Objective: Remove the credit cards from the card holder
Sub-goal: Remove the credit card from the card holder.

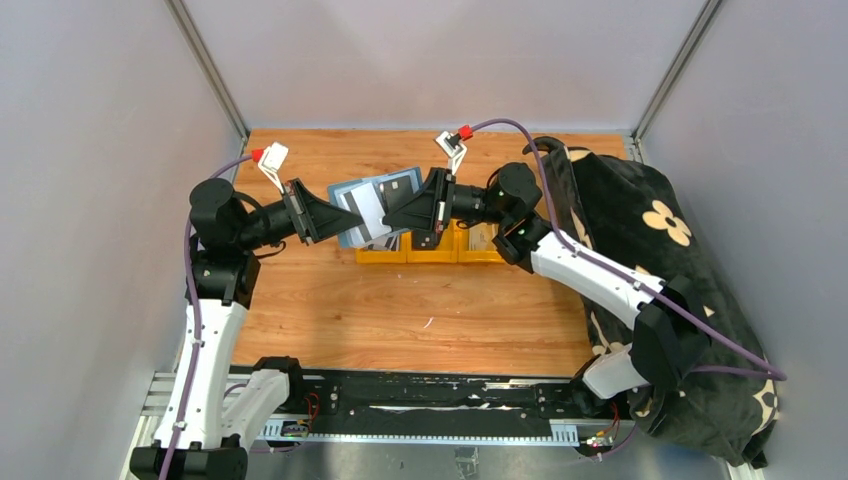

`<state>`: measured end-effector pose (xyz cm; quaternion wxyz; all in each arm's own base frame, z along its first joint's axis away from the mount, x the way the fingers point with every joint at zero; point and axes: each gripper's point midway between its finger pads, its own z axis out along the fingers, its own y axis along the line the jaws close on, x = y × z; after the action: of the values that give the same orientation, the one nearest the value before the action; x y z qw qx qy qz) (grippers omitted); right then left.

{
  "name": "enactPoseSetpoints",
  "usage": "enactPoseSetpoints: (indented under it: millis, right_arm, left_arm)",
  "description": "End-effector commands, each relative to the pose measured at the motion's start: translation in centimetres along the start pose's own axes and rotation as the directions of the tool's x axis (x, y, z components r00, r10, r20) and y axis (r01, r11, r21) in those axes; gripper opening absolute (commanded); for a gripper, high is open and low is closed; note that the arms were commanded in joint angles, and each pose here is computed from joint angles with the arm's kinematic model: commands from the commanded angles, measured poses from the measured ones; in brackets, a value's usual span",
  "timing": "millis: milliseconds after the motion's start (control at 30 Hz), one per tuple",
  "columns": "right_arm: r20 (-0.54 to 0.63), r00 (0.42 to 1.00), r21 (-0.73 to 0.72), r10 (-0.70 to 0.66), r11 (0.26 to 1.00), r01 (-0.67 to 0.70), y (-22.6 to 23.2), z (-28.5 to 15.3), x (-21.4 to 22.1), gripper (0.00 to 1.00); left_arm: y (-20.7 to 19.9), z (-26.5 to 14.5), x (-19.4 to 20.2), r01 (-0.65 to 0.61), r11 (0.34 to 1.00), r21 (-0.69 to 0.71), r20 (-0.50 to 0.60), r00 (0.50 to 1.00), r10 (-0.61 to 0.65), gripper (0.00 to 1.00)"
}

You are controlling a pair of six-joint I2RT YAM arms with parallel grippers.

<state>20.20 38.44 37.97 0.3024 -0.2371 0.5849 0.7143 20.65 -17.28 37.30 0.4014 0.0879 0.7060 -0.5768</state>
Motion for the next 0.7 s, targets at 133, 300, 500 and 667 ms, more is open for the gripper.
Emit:
enactPoseSetpoints:
  millis: [133,300,500,667]
  right_arm:
    - [0.050,0.996,-0.094,-0.074,0.992,0.078,2.4,1.9,-2.6,0.24]
    - [0.048,0.996,-0.104,-0.069,0.992,0.074,2.4,2.3,-3.0,0.20]
    - [0.049,0.997,-0.136,-0.061,0.988,0.067,2.8,2.5,-3.1,0.00]
    - [0.089,0.993,-0.112,-0.081,0.990,0.091,2.6,1.3,-2.8,0.00]
  left_arm:
    - [-0.1,-0.3,1.2,-0.043,0.999,-0.003,-0.064,0.997,0.043,0.00]
    - [0.2,-0.4,1.6,-0.045,0.999,-0.010,-0.088,0.995,0.044,0.00]
    - [-0.3,-0.4,1.3,-0.041,0.999,0.003,-0.082,0.996,0.041,0.04]
    - [-1.5,-0.2,0.3,-0.019,0.999,0.043,-0.051,0.998,0.022,0.08]
